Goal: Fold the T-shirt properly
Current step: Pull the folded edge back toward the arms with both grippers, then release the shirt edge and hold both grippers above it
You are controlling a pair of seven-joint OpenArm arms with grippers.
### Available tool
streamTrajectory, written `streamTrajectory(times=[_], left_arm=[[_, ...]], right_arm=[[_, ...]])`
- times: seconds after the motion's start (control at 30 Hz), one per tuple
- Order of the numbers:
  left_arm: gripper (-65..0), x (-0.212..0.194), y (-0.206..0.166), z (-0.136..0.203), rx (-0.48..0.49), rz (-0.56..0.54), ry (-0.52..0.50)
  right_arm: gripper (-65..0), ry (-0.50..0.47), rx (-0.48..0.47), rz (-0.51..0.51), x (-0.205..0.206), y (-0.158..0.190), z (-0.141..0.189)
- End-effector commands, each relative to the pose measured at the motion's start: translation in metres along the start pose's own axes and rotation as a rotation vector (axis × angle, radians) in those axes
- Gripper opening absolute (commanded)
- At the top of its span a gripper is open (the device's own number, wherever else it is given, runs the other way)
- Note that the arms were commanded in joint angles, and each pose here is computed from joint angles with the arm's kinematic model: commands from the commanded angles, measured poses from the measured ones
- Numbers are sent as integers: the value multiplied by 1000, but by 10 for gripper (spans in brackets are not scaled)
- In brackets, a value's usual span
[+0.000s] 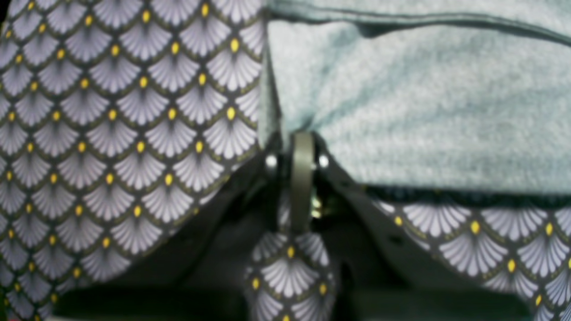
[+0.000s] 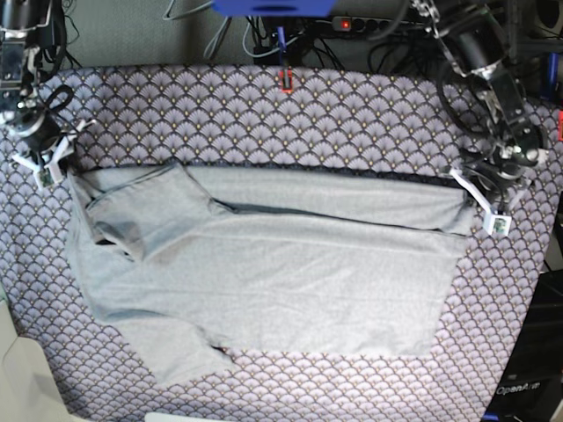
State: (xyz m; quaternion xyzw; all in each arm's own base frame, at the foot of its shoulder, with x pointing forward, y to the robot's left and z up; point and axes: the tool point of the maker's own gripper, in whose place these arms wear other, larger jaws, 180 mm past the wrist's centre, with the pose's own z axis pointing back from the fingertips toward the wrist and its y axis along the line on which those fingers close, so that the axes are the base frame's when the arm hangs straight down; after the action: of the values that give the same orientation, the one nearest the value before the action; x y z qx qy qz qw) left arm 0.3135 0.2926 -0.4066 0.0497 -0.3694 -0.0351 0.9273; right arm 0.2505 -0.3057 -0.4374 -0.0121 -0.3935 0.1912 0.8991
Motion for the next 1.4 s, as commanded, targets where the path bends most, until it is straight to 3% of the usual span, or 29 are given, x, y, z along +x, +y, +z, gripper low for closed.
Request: streamTrajectory(times=[0.0,0.13,0.3,0.53,0.73,0.87,1.37], left_arm=[[-650,12,15,8,45,-13,-38],[-650,-8,8,16,45,-19,-15],[-650,-17,2,27,49,-38,-10],[-650,-22,-4,39,56,-55,-17],[-650,-35,-5,42,48,-62,13],[-650,-43,-14,48,-2,-125,29],[-650,-72,12,65,61,-90,83]], right_arm=[[-610,109,25,34,-29,7,7],[-610,97,55,0,-44,29,14],[-610,125,25,-68,-69,33,29],[-610,86,15,-136,-93,49,55],[-610,77,19,-152,-106,57,70],[-610,78,24,-155,-110,60,76],[-610,93,32,-178,-127,72,92]])
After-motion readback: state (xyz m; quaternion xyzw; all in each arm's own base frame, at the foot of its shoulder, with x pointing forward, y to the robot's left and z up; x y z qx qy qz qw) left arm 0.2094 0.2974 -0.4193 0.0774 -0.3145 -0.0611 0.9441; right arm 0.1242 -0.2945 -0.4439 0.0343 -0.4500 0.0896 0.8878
